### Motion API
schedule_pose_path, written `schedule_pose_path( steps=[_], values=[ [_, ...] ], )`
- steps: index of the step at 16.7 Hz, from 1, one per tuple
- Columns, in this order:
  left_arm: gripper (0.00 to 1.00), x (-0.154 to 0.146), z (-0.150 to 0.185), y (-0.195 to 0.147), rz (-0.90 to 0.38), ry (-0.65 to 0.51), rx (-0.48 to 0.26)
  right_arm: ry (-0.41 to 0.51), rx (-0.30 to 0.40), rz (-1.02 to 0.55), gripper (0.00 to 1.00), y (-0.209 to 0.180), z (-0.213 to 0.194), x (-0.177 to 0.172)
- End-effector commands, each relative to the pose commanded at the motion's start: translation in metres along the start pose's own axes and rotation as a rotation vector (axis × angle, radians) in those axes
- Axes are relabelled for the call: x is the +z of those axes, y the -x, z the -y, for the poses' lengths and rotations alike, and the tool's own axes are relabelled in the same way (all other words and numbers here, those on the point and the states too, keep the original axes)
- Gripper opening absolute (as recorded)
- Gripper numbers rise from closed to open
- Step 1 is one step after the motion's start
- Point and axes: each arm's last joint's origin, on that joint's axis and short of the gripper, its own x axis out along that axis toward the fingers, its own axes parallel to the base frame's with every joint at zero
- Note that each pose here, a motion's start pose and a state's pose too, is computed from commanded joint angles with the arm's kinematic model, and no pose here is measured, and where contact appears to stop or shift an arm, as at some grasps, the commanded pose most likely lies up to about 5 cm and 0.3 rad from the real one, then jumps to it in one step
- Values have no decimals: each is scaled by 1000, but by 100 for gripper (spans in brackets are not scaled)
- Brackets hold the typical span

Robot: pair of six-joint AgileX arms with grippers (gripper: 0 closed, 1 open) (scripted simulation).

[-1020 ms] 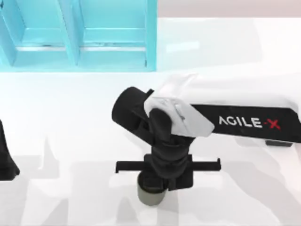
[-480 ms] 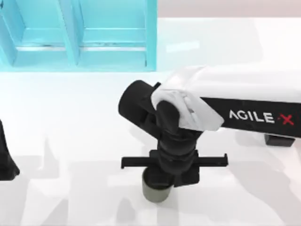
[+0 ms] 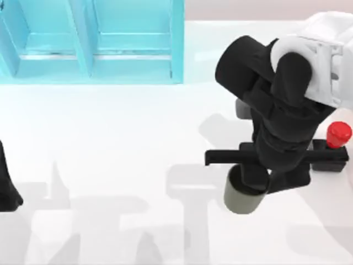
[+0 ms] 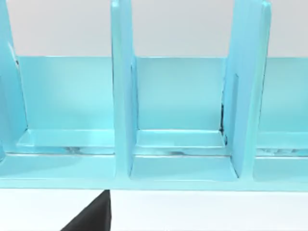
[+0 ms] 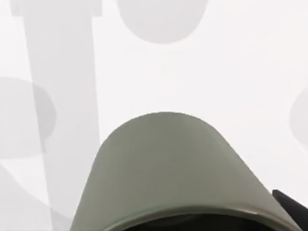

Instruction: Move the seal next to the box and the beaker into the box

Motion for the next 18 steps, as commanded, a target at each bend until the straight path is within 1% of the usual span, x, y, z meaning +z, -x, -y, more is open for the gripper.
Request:
schedule_pose_path(
  steps=[2, 6, 8, 10, 12, 14, 16, 18],
  values=[
    [100, 0, 0, 0, 0, 0, 0, 0, -2, -2, 0, 5, 6, -1],
    [100, 0, 0, 0, 0, 0, 0, 3, -2, 0, 0, 4, 5, -1],
    [100, 0, 0, 0, 0, 0, 0, 4, -1, 1, 0, 5, 12, 5],
    [100, 0, 0, 0, 0, 0, 0, 3, 0, 4, 0, 5, 30, 19],
    [100, 0, 0, 0, 0, 0, 0, 2, -2, 6, 0, 6, 60, 37],
    [100, 0, 0, 0, 0, 0, 0, 1, -7, 9, 0, 6, 104, 54],
    [100, 0, 0, 0, 0, 0, 0, 2, -16, 13, 0, 6, 159, 66],
    [100, 0, 0, 0, 0, 0, 0, 2, -29, 18, 0, 7, 218, 65]
  ],
)
